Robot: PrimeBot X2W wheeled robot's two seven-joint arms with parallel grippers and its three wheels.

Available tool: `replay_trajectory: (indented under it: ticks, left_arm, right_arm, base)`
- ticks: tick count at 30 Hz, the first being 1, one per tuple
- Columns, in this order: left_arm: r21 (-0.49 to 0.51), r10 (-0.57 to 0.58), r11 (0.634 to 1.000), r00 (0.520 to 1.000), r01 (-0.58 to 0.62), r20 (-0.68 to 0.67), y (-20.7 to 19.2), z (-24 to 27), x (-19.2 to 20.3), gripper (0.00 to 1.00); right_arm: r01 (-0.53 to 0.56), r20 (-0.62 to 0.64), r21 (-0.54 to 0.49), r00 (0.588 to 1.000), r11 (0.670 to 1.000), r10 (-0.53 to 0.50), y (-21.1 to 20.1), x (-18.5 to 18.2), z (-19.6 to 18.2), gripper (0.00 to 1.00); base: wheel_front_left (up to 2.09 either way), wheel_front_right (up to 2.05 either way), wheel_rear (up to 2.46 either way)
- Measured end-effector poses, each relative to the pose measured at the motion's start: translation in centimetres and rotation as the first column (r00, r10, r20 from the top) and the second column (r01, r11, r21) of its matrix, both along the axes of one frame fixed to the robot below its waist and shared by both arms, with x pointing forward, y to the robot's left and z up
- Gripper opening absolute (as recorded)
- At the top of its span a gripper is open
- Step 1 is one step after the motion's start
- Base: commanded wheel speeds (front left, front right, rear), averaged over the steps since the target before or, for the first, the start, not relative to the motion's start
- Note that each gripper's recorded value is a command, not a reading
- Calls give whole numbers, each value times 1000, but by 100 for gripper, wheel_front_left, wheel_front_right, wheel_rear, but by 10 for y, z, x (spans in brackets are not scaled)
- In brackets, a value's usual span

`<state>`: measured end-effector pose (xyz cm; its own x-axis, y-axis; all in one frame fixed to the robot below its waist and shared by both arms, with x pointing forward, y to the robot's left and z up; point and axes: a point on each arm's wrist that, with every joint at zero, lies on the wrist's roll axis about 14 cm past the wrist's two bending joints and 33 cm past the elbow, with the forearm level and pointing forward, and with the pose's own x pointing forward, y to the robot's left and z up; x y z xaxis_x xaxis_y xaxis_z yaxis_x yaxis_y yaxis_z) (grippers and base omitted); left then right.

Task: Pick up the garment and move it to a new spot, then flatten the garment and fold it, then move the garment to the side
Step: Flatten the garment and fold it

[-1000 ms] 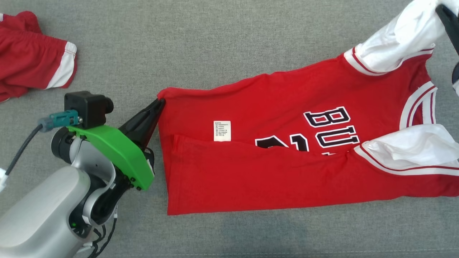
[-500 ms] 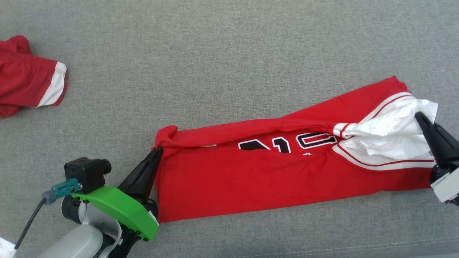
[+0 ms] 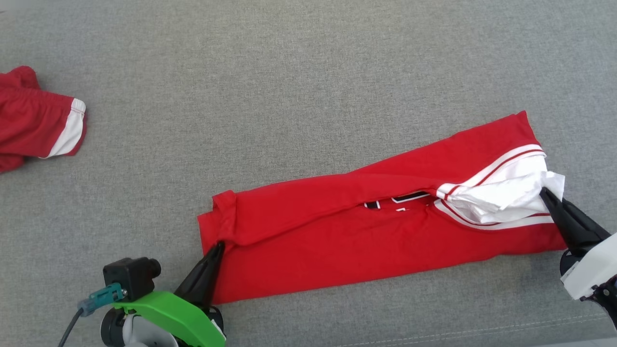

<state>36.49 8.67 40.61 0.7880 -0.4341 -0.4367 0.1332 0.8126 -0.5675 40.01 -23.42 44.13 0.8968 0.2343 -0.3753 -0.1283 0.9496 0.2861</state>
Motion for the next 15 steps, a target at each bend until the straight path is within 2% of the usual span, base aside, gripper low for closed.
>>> replay_trajectory:
  ticks: [1, 2, 4, 7, 11, 15]
  left_arm:
    - [16, 2, 1000, 1000, -2, -18, 2, -5, -4, 23]
    - [33, 8, 999, 1000, -7, -27, 4, -9, -6, 40]
    - [60, 27, 998, 999, -25, -41, 10, -15, -9, 100]
    - [108, 38, 994, 999, -33, -38, 16, -18, -12, 100]
    - [239, 52, 970, 999, -52, 4, 36, -18, -13, 100]
    - [303, 131, 938, 982, -166, 132, 59, 3, 2, 100]
  right_arm:
    - [-9, -21, -17, 1000, 1000, 9, -1, -2, -4, 98]
    - [-19, -36, -34, 999, 999, 17, -1, -3, -7, 100]
    - [-17, -53, -46, 998, 999, 15, -5, -4, -8, 100]
    - [12, -60, -69, 998, 998, -16, -21, 0, 0, 100]
    - [26, -77, -111, 996, 994, -34, -40, 11, 19, 100]
    - [-13, -130, -124, 992, 992, -4, -30, 28, 21, 100]
  base:
    - [0, 0, 0]
    - [0, 0, 0]
    - [0, 0, 0]
    - [0, 0, 0]
    - [0, 0, 0]
    - [0, 0, 0]
